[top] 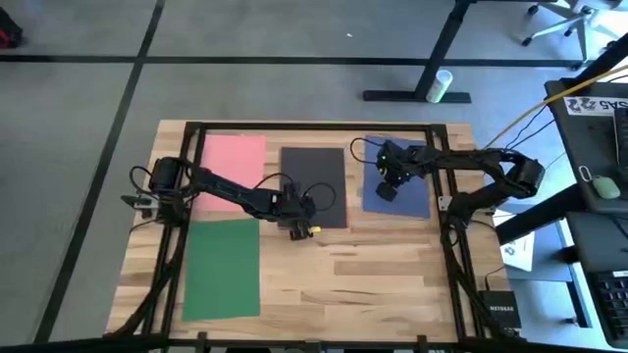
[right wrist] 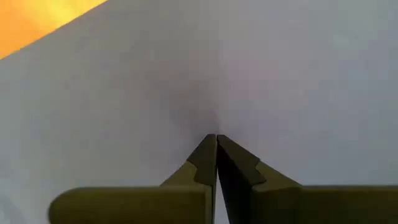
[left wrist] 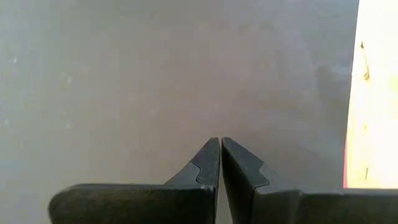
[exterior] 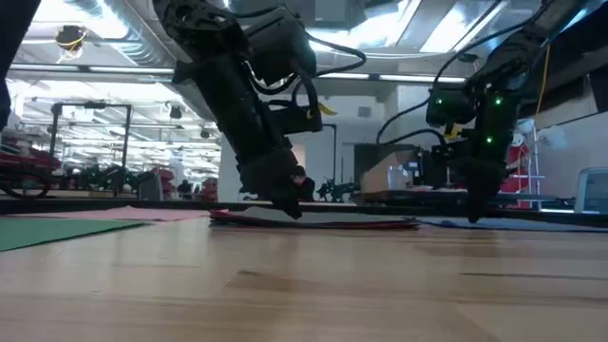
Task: Organize paper
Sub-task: Move the blue paper to the top right of the table
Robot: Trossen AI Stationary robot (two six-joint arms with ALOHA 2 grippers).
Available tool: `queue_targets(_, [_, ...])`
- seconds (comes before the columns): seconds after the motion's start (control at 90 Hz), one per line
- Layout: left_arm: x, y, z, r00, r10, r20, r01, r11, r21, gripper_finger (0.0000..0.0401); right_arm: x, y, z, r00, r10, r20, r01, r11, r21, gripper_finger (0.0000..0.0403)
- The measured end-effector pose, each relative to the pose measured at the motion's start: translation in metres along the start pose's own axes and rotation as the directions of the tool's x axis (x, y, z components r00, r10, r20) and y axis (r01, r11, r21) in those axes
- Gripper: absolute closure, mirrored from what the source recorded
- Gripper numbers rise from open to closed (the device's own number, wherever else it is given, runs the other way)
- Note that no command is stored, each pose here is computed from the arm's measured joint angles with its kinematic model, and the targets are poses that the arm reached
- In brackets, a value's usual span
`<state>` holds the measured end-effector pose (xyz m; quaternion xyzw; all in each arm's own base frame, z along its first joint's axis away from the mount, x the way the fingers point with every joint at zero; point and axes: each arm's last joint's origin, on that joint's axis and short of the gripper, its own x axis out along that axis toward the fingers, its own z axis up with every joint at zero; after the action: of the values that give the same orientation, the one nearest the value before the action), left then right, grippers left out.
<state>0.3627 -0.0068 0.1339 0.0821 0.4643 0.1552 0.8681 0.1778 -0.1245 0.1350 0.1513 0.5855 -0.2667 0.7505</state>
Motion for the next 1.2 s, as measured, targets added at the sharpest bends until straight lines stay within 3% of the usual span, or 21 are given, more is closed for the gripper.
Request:
queue_targets(0.244, [0.0, 0.0, 0.0, 1.0, 0.0, 0.001, 0.0, 1.0, 0.0, 0.0401, -0.002, 0.0, 0.01, 0.994, 0.043, 0.105, -0.042, 0.999, -0.014, 0.0403])
queue_targets(0.389, [0.0, 0.0, 0.0, 1.0, 0.0, 0.002, 0.0, 1.0, -0.001, 0.0401, -0.001, -0.001, 0.017, 0.985, 0.013, 0.17, -0.013, 1.0, -0.004, 0.0403])
queue_targets(0.756, [0.0, 0.0, 0.0, 1.0, 0.0, 0.005, 0.0, 1.0, -0.002, 0.0401, 0.022, 0.002, 0.021, 0.992, 0.023, 0.127, -0.021, 1.0, -0.015, 0.0403])
queue_targets(1.2, [0.0, 0.0, 0.0, 1.0, 0.0, 0.004, 0.0, 1.0, -0.002, 0.0401, 0.022, 0.002, 0.021, 0.99, 0.041, 0.138, -0.033, 0.998, -0.06, 0.0403])
